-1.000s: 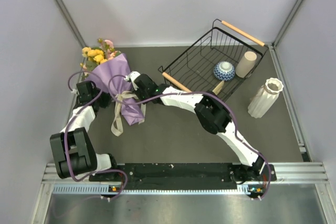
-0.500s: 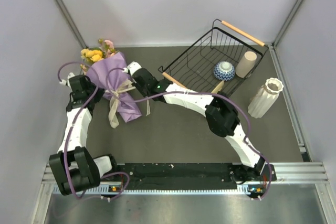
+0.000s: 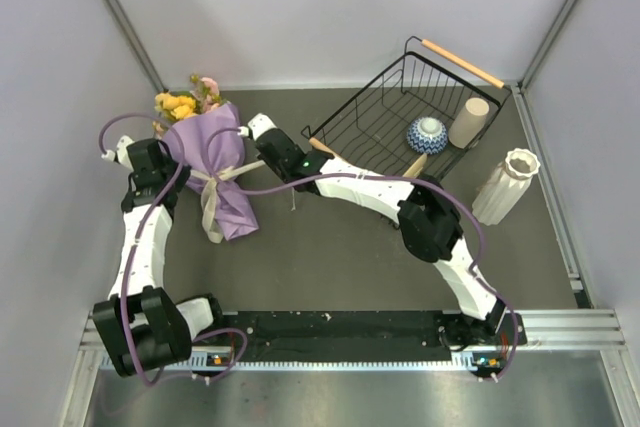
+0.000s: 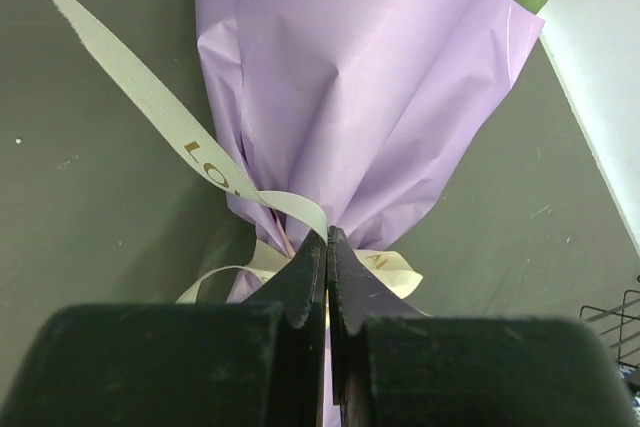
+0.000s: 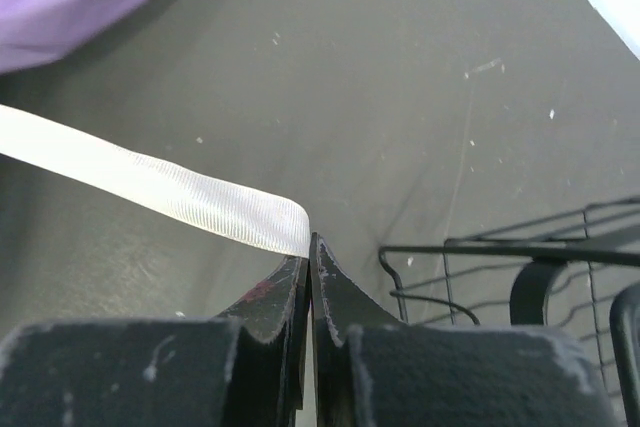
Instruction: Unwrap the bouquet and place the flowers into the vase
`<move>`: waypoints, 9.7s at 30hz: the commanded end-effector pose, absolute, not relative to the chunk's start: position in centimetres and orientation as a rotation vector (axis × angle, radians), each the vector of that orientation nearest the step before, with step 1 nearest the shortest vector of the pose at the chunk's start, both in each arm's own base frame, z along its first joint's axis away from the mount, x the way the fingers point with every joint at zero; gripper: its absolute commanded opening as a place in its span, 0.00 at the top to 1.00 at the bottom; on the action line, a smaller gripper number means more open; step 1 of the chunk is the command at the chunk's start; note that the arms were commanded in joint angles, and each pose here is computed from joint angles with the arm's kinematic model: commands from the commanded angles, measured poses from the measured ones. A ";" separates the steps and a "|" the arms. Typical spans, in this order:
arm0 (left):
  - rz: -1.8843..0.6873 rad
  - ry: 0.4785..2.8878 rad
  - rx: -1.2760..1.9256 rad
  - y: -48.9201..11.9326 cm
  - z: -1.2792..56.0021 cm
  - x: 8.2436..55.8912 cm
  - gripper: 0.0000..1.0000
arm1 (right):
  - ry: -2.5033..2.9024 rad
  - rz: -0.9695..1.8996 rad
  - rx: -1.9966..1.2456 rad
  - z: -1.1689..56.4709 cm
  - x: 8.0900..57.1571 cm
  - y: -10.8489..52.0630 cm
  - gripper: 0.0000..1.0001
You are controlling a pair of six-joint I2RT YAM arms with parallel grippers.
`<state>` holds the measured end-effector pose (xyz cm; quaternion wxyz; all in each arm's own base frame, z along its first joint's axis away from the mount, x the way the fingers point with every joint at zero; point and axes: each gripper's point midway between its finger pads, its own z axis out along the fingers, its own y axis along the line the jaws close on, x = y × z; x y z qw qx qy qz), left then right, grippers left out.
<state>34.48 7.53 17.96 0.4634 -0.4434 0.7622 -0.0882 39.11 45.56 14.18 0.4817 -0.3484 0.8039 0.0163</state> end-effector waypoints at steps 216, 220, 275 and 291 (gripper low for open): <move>-0.472 2.364 -1.115 2.1 4.8 31.9 0.97 | 2.219 1.408 -0.390 7.2 33.3 63.0 0.84; -0.472 2.364 -1.115 2.1 4.7 31.9 0.97 | 2.181 1.426 -0.418 8.2 33.0 62.9 0.92; -0.463 2.329 -1.139 2.7 4.9 32.2 0.89 | 2.250 1.335 -0.461 9.4 31.8 60.7 0.66; -0.476 2.326 -1.135 2.6 4.8 32.2 0.89 | 2.234 1.406 -0.477 9.0 31.8 62.3 0.75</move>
